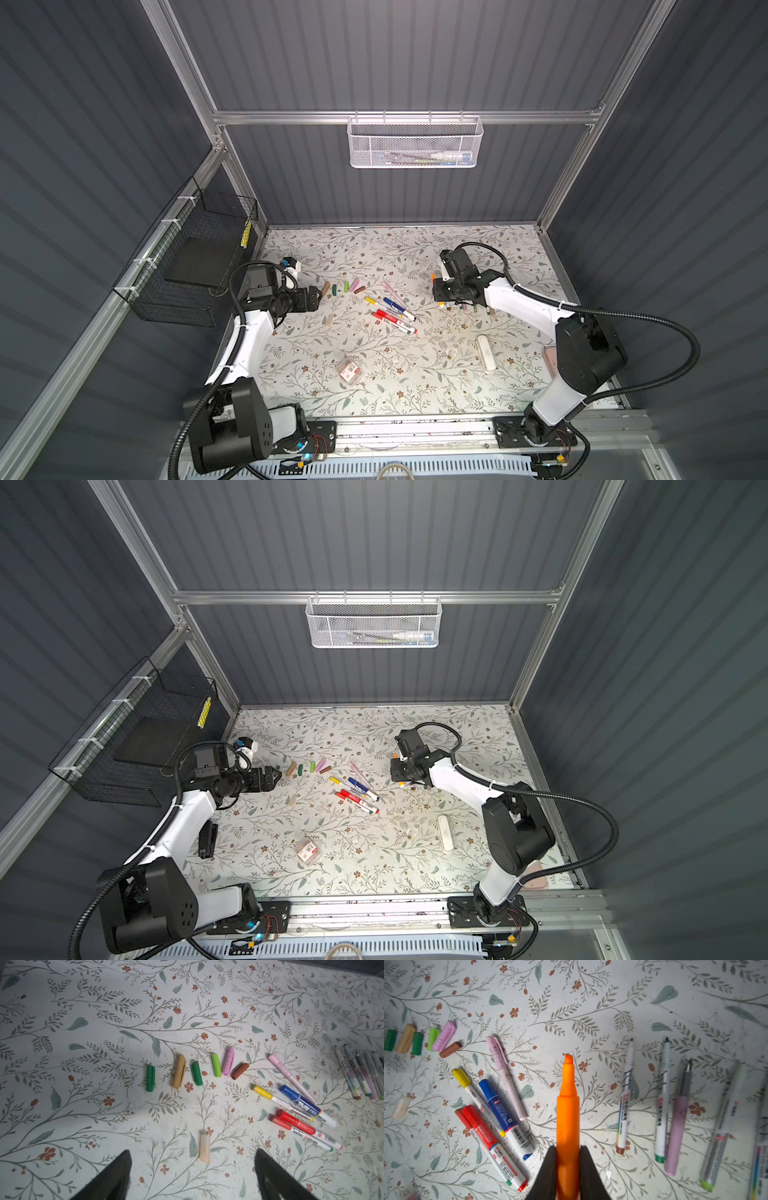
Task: Open the pen caps
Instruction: 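Lower the orange highlighter beside the uncapped markers and open the right gripper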
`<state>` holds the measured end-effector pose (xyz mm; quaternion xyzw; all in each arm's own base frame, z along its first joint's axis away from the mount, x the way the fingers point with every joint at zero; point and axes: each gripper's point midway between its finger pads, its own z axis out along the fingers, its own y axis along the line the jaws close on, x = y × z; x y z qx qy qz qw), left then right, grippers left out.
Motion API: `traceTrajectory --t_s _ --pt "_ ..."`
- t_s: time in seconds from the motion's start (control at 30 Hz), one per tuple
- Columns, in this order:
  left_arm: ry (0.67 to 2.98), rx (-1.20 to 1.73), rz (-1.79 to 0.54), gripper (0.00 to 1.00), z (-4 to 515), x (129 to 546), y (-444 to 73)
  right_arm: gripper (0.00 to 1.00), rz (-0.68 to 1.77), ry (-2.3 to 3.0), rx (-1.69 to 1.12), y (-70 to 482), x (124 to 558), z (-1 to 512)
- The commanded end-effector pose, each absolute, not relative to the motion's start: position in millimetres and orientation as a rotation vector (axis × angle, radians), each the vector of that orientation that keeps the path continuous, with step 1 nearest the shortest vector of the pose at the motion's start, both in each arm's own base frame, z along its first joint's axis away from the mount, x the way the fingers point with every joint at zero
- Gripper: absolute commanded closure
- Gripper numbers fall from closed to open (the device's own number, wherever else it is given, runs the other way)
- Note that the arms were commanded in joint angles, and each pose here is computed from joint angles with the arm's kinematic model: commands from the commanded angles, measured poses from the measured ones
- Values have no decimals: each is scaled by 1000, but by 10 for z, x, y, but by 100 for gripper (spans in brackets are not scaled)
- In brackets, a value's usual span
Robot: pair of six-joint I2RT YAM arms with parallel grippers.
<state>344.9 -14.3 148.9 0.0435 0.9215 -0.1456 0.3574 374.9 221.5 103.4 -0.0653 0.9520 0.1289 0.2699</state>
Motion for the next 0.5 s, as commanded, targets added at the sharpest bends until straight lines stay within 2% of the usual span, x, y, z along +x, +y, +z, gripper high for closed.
traceTrajectory --t_s 0.0,0.27,0.47 --pt "2326 88 -481 6 1635 3462 -197 100 258 2604 -166 2118 3786 944" --pt "2317 72 -516 0 1614 3457 -200 100 187 2657 -167 2109 3861 690" --pt "2319 65 -519 0 1607 3460 -191 100 98 2711 -161 2039 3874 443"
